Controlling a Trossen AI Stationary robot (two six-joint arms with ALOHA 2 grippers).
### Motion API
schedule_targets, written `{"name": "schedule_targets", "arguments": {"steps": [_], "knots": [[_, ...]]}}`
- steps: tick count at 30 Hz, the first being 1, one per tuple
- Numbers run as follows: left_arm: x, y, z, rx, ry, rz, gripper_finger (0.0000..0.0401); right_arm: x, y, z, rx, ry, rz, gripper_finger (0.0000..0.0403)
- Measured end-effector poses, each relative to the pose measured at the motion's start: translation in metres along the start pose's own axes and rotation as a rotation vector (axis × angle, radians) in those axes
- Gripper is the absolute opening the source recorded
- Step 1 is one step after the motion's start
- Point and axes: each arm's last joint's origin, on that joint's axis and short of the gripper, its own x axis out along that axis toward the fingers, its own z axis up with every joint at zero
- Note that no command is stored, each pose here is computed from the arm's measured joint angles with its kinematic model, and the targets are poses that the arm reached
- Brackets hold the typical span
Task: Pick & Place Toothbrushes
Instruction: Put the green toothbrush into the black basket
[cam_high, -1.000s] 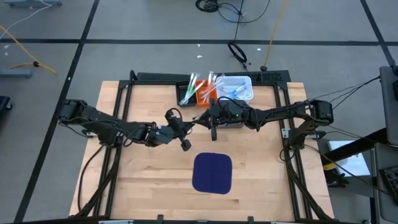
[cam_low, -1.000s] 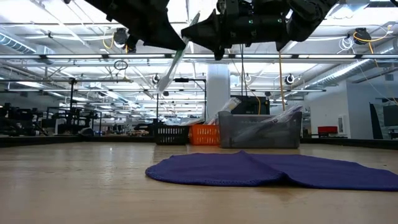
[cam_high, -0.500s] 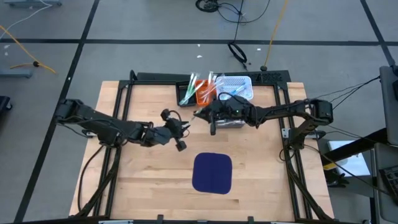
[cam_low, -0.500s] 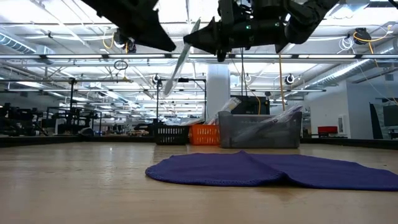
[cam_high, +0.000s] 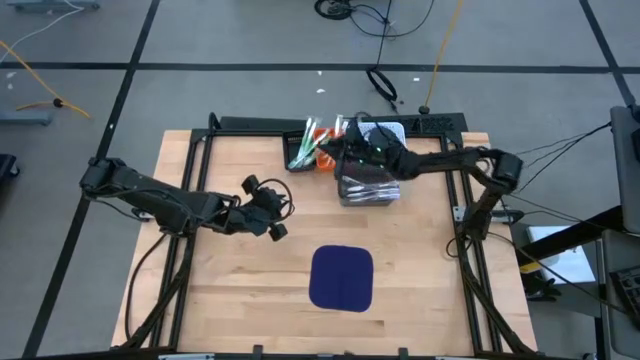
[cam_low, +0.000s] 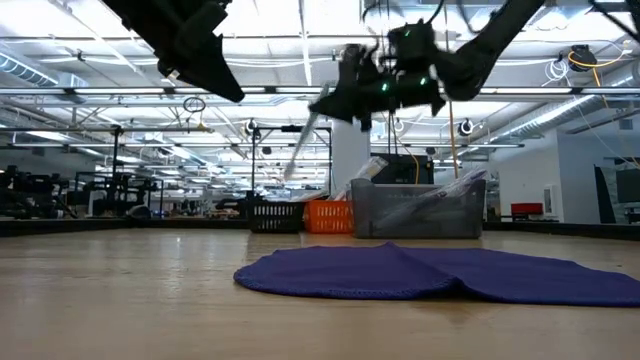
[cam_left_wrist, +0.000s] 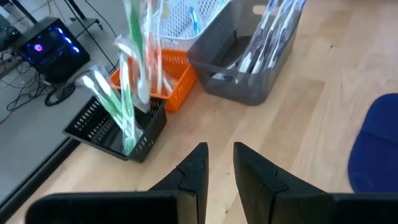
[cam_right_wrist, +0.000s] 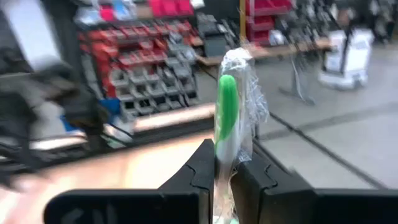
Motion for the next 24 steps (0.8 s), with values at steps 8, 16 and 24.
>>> {"name": "schedule_targets", "arguments": {"steps": [8,16,24], "knots": [[0.000,0.000,0.000,-0.001,-0.003,0.004,0.0076,0.044,-0.052,-0.021,0.095,0.037,-0.030,0.0020],[0.000,0.000,0.000,0.001,-0.001,0.008,0.0077,0.068,-0.074,-0.031,0.182,0.067,0.011,0.0020],[0.000,0.000,0.000,0.007,-0.004,0.009,0.0077,0.075,-0.072,-0.041,0.196,0.119,0.015,0.0020]]}}
